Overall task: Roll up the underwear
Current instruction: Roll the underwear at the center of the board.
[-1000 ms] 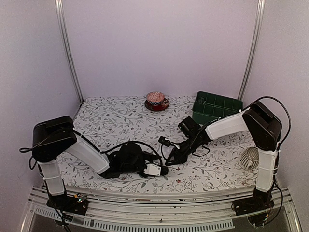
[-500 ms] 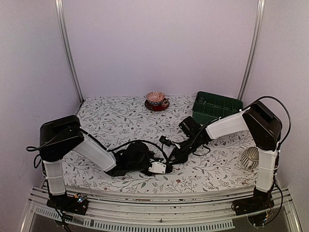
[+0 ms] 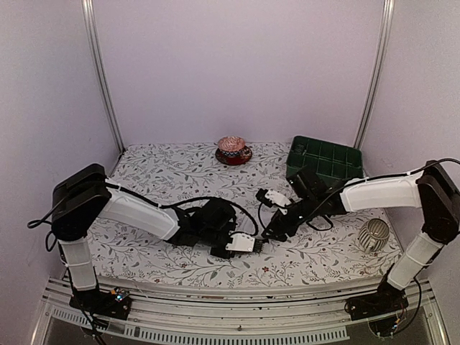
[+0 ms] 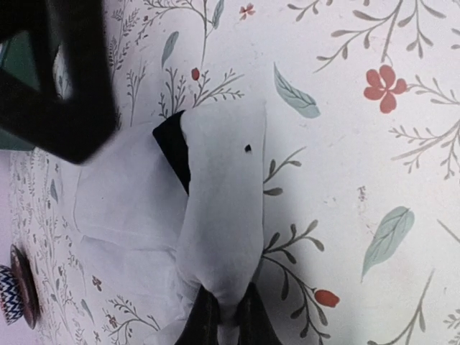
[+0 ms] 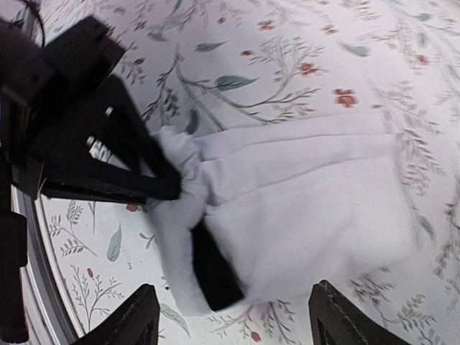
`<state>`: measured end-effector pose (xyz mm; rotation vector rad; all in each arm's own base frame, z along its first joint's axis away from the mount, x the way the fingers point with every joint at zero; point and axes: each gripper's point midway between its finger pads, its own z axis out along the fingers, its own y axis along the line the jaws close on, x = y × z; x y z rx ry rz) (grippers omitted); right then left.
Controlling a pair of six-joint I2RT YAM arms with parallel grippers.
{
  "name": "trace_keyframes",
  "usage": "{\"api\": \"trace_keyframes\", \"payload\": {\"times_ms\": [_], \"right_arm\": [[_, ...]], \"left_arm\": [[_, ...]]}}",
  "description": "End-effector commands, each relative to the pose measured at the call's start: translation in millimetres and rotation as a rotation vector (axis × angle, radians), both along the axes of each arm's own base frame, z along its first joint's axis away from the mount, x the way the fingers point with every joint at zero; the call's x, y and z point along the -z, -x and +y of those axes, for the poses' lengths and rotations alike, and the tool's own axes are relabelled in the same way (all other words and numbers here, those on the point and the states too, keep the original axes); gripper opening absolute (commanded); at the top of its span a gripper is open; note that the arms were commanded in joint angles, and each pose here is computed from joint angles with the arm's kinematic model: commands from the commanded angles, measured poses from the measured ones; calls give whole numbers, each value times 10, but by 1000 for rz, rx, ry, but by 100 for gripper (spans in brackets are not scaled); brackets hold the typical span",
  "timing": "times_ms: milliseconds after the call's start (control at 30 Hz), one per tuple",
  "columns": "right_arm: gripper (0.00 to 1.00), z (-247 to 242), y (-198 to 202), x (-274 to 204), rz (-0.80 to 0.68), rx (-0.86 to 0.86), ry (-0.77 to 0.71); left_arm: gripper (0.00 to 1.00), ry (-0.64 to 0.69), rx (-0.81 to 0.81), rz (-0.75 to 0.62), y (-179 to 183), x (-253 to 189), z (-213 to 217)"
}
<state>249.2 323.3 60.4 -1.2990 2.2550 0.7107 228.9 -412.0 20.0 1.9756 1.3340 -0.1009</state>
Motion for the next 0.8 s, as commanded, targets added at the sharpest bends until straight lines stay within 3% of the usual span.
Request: {"api": "trace_keyframes", "payload": {"times_ms": [0,167,267,467,767], "right_arm": [[79,-340,-473,-598,-332,280,33],[87,-635,-477,-1330,-619,450,-50],[90,-673,-308,-1670,-763,464,-121],[91,-267,349,-1952,-960,182,-246],[85,393,973,-1292,-957,-283,-129]], "left_arm": [[0,-227,-29,272,412,335,400],[0,-298,-71,393,472,378,417],[0,-331,-101,477,462,409,425],[0,-357,-131,632,419,391,380],[9,-358,-135,896,312,323,352]]}}
